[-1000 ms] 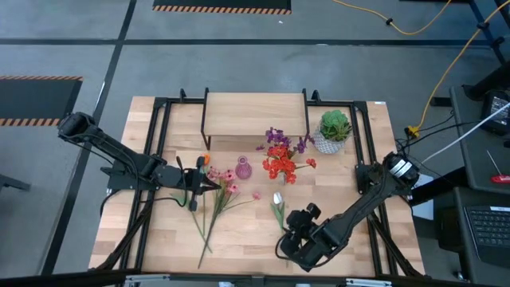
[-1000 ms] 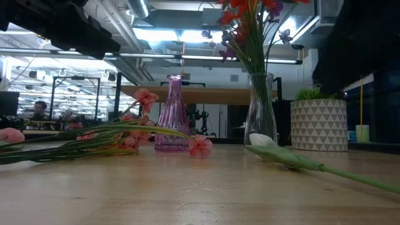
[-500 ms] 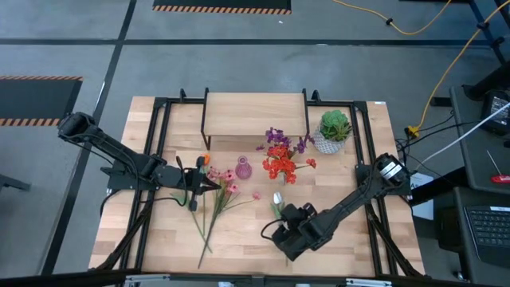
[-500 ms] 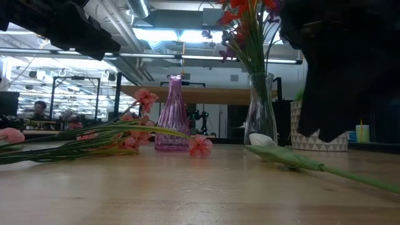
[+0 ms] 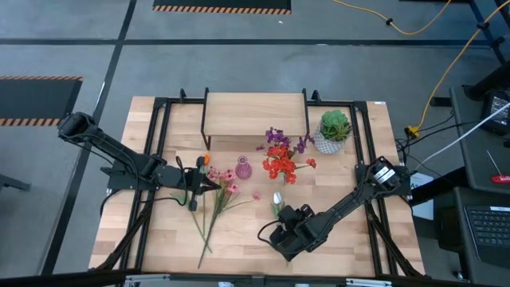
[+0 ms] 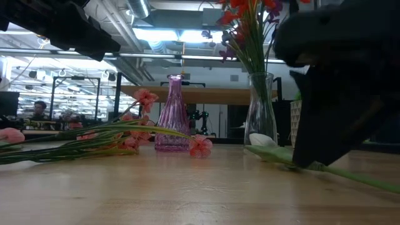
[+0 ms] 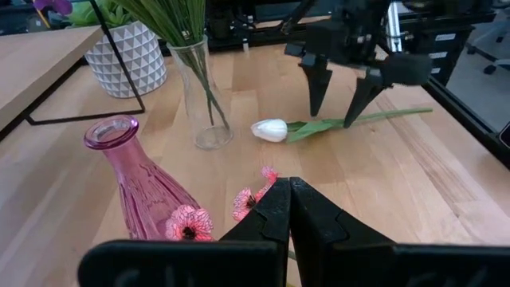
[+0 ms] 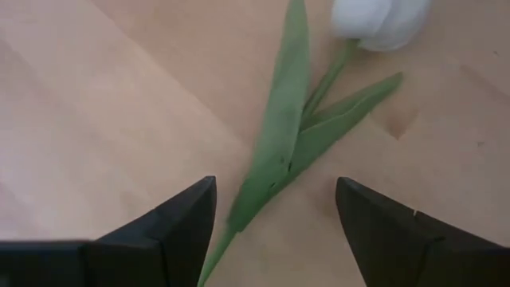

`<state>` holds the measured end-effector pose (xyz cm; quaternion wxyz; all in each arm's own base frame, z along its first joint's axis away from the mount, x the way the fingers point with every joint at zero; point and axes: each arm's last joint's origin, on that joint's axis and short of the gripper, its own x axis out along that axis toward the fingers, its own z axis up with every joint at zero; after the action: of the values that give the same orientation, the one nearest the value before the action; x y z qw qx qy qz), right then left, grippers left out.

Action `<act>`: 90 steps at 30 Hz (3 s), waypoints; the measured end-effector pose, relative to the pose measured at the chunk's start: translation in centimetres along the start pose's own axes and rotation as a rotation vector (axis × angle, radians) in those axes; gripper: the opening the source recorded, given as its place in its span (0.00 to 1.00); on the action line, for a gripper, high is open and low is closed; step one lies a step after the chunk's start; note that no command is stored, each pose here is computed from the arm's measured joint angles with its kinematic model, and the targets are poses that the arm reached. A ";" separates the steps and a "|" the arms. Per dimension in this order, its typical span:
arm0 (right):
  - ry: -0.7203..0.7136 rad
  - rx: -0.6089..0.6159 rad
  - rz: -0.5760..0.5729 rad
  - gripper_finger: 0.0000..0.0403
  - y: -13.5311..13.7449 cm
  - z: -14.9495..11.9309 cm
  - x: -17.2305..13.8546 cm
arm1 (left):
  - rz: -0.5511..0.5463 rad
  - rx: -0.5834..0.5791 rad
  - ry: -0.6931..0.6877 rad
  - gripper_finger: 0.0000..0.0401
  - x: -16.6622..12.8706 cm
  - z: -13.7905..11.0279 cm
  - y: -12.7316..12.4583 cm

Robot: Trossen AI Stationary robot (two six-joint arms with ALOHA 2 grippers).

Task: Pick and place flowers into a vace then onto a shelf
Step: Put the white flower into the transparent vase

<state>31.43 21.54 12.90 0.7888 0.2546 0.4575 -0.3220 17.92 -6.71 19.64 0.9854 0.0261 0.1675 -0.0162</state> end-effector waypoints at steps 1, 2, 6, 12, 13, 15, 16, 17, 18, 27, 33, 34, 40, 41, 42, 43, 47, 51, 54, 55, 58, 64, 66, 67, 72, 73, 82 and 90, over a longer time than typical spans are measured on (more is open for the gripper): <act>-0.001 0.002 -0.005 0.64 0.0 0.0 0.2 | 0.000 -0.001 0.000 0.01 0.0 0.0 0.0; -0.002 0.003 -0.011 0.64 0.0 0.1 0.4 | 0.000 -0.001 0.000 0.01 0.0 0.0 0.0; -0.002 0.002 -0.019 0.63 0.0 0.1 0.8 | 0.000 -0.001 0.002 0.01 0.0 0.0 0.0; 0.004 -0.004 -0.029 0.50 -0.1 0.1 0.8 | 0.000 0.000 0.002 0.01 0.0 0.0 0.0; 0.007 -0.005 -0.031 0.47 -0.2 0.1 0.9 | 0.000 0.000 0.002 0.01 0.0 0.0 0.0; 0.011 -0.006 -0.036 0.42 -0.2 0.1 0.9 | 0.000 0.001 0.003 0.01 0.0 0.0 0.0; 0.011 -0.008 -0.038 0.39 -0.2 0.1 0.9 | 0.000 0.001 0.003 0.01 0.0 0.0 0.0; 0.011 -0.008 -0.038 0.36 -0.2 0.1 0.9 | 0.000 0.001 0.003 0.01 0.0 0.0 0.0; 0.011 -0.007 -0.038 0.34 -0.2 0.1 0.9 | 0.000 0.001 0.003 0.01 0.0 0.0 0.0; 0.042 -0.010 -0.057 0.10 0.1 0.9 -0.2 | 0.001 -0.004 0.006 0.01 0.0 -0.1 0.0; 0.020 -0.039 -0.054 0.04 -0.1 1.6 -1.6 | 0.001 -0.003 0.010 0.01 0.0 -0.1 0.0; 0.021 -0.058 -0.050 0.05 -0.2 1.7 -1.8 | 0.001 -0.002 0.012 0.01 0.0 -0.1 0.0; 0.002 -0.145 0.005 0.02 -0.2 2.6 -3.7 | 0.001 -0.005 0.013 0.01 0.0 -0.1 0.0; -0.006 -0.160 0.019 0.02 -0.3 2.8 -4.2 | 0.001 -0.005 0.013 0.01 0.0 -0.1 0.0; -0.022 -0.179 0.030 0.01 -0.3 3.1 -4.7 | 0.001 -0.005 0.014 0.01 0.0 -0.1 0.0; -0.033 -0.199 0.042 0.02 -0.4 3.4 -5.3 | 0.001 -0.005 0.015 0.01 0.0 -0.1 0.0; -0.133 -0.309 0.075 0.02 -0.9 4.7 -7.6 | 0.002 -0.003 0.016 0.01 0.0 -0.1 0.0; -0.243 -0.380 0.095 0.01 -1.6 5.6 -9.3 | 0.002 -0.003 0.016 0.01 0.0 -0.2 0.0; -0.282 -0.426 0.137 0.01 -2.1 5.9 -9.9 | 0.002 -0.004 0.016 0.01 0.0 -0.2 0.0; -0.299 -0.442 0.162 0.01 -2.1 5.9 -10.0 | 0.002 -0.004 0.016 0.01 0.0 -0.2 0.0; -0.358 -0.505 0.247 0.00 -2.2 5.8 -9.8 | 0.002 -0.004 0.016 0.01 0.0 -0.2 0.0; -0.495 -0.533 0.390 0.01 -3.9 4.9 -8.4 | 0.002 -0.009 0.020 0.01 0.0 -0.2 0.0; -0.544 -0.539 0.425 0.01 -4.7 4.6 -7.6 | 0.002 -0.014 0.020 0.01 0.0 -0.2 0.0; -0.570 -0.554 0.437 0.00 -5.2 4.4 -7.3 | 0.003 -0.014 0.021 0.01 0.0 -0.2 0.0; -0.770 -0.647 0.511 0.00 -7.1 4.1 -7.1 | 0.003 -0.014 0.027 0.01 0.0 -0.3 0.0; -0.809 -0.668 0.524 0.00 -7.6 4.1 -7.2 | 0.003 -0.014 0.027 0.01 0.0 -0.3 0.0; -0.997 -0.692 0.657 0.00 -13.5 3.5 -8.0 | 0.013 -0.063 0.014 0.01 0.0 -0.1 0.0; -1.139 -0.734 0.711 0.00 -16.8 3.0 -9.2 | 0.057 -0.032 -0.008 0.01 0.0 0.0 0.2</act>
<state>17.24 10.88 20.56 0.9930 -0.0970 -0.0516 0.0423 17.94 -6.54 19.69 0.9864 0.0150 0.1633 0.0143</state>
